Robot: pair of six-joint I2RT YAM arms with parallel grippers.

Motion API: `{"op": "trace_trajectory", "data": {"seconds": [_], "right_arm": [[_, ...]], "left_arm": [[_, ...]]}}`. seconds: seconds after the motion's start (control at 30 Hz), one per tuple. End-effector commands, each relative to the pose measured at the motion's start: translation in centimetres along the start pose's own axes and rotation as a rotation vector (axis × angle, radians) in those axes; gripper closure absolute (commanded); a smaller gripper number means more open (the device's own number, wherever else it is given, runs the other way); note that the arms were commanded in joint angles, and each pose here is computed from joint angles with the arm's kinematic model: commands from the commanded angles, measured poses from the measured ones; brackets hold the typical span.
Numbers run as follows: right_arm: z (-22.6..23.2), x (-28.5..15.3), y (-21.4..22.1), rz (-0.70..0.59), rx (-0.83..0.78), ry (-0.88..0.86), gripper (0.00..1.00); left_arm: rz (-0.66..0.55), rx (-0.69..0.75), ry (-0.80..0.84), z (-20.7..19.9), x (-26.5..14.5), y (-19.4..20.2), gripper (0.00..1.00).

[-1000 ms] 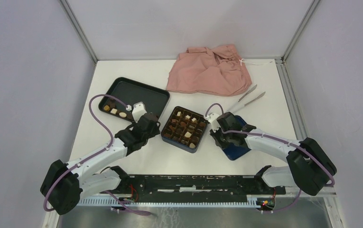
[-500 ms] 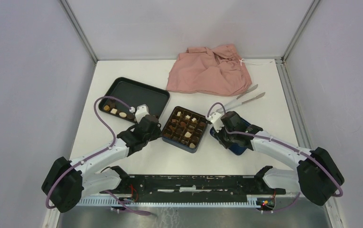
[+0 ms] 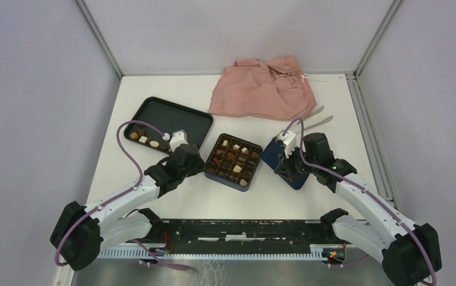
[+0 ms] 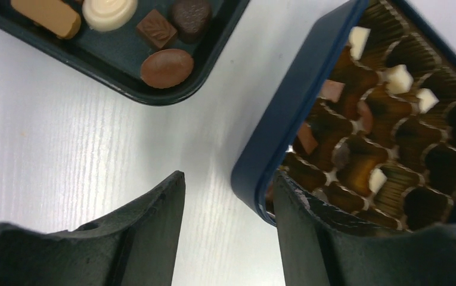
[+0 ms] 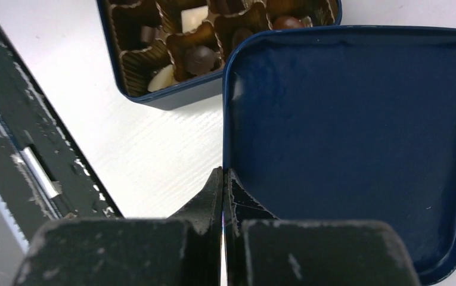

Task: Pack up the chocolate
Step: Pick up the box lid from the center of the board.

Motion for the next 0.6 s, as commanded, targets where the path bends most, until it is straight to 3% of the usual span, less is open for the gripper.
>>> {"op": "trace_trajectory", "data": {"seconds": [0.0,0.13,0.3,0.4,0.57], "right_arm": [[2.2,-1.5,-3.3,-0.099,-0.004,-0.134,1.0],[3.2,-2.4,-5.1,-0.13,0.03,-0.199,1.0],[4.9,-3.7,-7.8,-0.162,0.062,-0.284,1.0],[5.9,-4.4,-9.1,-0.17,0.058,-0.322,1.0],[7.1,-5.1,-9.6,-0.158,0.059,-0.382,1.0]], "left_arm": [[-0.113,0.008,0.098,-1.5,-2.2,-3.7,0.36],[-0.179,0.024,0.234,-2.9,-4.7,-5.3,0.3],[-0.271,0.083,0.631,-8.5,-8.5,-6.2,0.21],[-0.345,0.19,0.809,-11.0,-10.8,-7.4,0.14],[-0.52,0.468,0.908,-13.1,-13.7,-10.9,0.11]]}}
Point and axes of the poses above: each gripper's point midway between its finger pads, its own x axis out along the fingers, its own z axis along the line the jaws close on, y = z × x, the point moved 1 cm from there along -x, back along the fingers, and after that the axes turned 15 degrees about x, right-handed, at the moved point
